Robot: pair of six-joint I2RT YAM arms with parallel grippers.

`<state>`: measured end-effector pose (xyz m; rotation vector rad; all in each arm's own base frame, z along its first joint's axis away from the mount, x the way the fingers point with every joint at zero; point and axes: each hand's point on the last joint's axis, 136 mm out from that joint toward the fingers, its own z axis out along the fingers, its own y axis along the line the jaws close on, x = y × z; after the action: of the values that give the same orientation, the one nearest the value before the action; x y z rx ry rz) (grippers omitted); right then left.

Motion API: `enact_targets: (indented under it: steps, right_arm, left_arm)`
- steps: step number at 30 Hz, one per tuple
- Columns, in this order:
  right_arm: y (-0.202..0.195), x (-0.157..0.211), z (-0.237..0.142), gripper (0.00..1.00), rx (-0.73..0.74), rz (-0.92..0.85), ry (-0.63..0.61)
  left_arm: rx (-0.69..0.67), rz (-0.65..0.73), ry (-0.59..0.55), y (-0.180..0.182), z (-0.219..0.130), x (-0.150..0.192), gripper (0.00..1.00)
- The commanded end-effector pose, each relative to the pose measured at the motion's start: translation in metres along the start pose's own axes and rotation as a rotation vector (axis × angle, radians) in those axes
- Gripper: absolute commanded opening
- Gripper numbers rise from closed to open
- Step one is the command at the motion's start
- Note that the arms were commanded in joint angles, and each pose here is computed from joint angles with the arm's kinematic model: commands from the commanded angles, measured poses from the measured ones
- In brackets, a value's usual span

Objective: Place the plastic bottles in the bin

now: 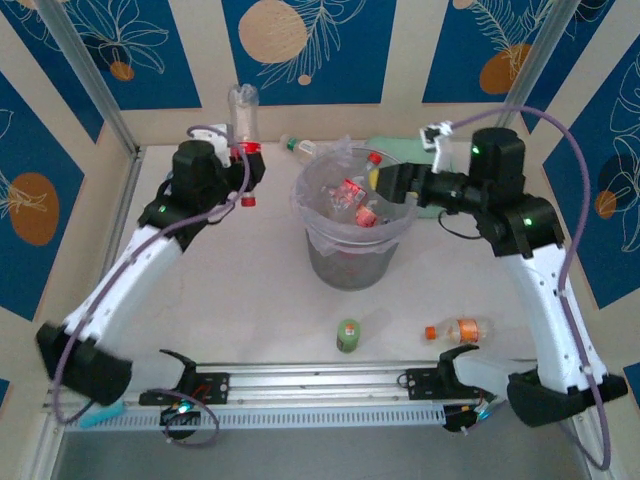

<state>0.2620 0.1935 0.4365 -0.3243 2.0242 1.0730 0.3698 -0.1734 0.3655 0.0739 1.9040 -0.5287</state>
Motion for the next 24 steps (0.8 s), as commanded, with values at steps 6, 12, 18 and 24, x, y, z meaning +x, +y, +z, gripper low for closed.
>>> enact_targets:
  steps: [6, 12, 18, 24]
  right_arm:
    - [0.066, -0.038, 0.040, 0.99, -0.202, -0.113, 0.023]
    - [0.077, -0.053, 0.060, 0.99, -0.249, -0.140, 0.022]
    - [0.073, -0.051, 0.072, 0.97, -0.256, -0.120, 0.069]
    - [0.063, -0.053, 0.069, 0.74, -0.210, -0.129, 0.056]
  left_arm:
    - [0.334, 0.245, 0.046, -0.090, -0.081, 0.029, 0.34]
    - [0.457, 0.340, 0.108, -0.129, -0.081, 0.051, 0.34]
    - [0.469, 0.355, 0.104, -0.144, -0.076, 0.043, 0.34]
    - [0.515, 0.354, 0.078, -0.154, -0.074, 0.039, 0.33]
